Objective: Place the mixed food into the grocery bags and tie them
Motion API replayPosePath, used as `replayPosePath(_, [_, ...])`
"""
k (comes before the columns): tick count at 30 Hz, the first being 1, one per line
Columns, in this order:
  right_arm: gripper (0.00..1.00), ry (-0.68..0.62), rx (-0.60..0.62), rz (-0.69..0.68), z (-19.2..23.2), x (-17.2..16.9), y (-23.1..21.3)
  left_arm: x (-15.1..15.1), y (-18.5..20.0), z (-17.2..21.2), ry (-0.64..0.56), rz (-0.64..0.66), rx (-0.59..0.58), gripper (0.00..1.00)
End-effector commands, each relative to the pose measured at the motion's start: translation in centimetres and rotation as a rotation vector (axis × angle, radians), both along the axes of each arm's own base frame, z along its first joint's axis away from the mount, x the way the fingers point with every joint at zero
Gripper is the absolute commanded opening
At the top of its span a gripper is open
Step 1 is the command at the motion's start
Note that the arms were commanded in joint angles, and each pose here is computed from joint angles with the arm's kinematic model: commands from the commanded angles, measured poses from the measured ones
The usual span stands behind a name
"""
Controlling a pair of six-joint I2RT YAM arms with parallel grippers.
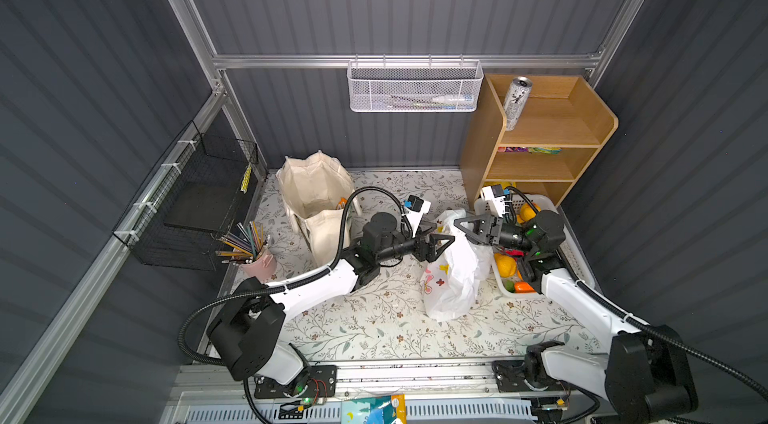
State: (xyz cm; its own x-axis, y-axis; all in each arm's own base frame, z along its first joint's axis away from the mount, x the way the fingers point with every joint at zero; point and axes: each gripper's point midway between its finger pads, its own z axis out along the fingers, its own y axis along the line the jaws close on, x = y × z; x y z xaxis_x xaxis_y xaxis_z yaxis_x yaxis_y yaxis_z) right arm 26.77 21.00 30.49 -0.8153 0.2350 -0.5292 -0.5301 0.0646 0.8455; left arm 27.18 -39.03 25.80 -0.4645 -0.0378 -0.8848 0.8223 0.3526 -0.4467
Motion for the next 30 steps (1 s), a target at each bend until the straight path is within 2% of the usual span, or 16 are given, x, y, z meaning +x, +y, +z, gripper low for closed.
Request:
replayPosePath(1, [0.57, -0.044, 0.001, 0.022, 0.7, -0.8, 0.1, 0.2, -0.7, 2.5, -0.042, -0.012, -0.076, 0.78])
replayPosePath(8, [0.57, -0.037, 0.0, 0.018, 0.2, -0.8, 0.1, 0.3, 0.0, 2.8, -0.056, 0.026, -0.105, 0.78])
replayPosePath(12, [0.57, -0.037, 0.0, 0.02, 0.2, -0.8, 0.1, 1.4, 2.3, 2.5, -0.065, 0.162, -0.089, 0.78])
replayPosePath(15, [0.56, -0.034, 0.0, 0.018, 0.0, -0.8, 0.1, 1.6, 2.9, 2.3, -0.059, 0.185, -0.09, 0.72])
replayPosePath(21, [0.54, -0.027, -0.001, 0.016, -0.3, -0.8, 0.0, 1.7, 2.4, 2.3, -0.047, 0.17, -0.11, 0.6])
replayPosePath(26, [0.54, -0.023, 0.0, 0.002, -0.2, -0.8, -0.1, 1.0, 0.5, 3.4, -0.041, 0.056, -0.157, 0.77])
replayPosePath(29, [0.55, -0.012, 0.001, -0.019, -0.3, -0.7, -0.3, 0.1, -1.2, 3.7, -0.015, -0.053, -0.176, 0.78])
replayPosePath(30, [0.55, -0.003, 0.0, -0.028, -0.4, -0.7, -0.4, 0.2, -1.4, 3.6, -0.007, -0.059, -0.177, 0.72])
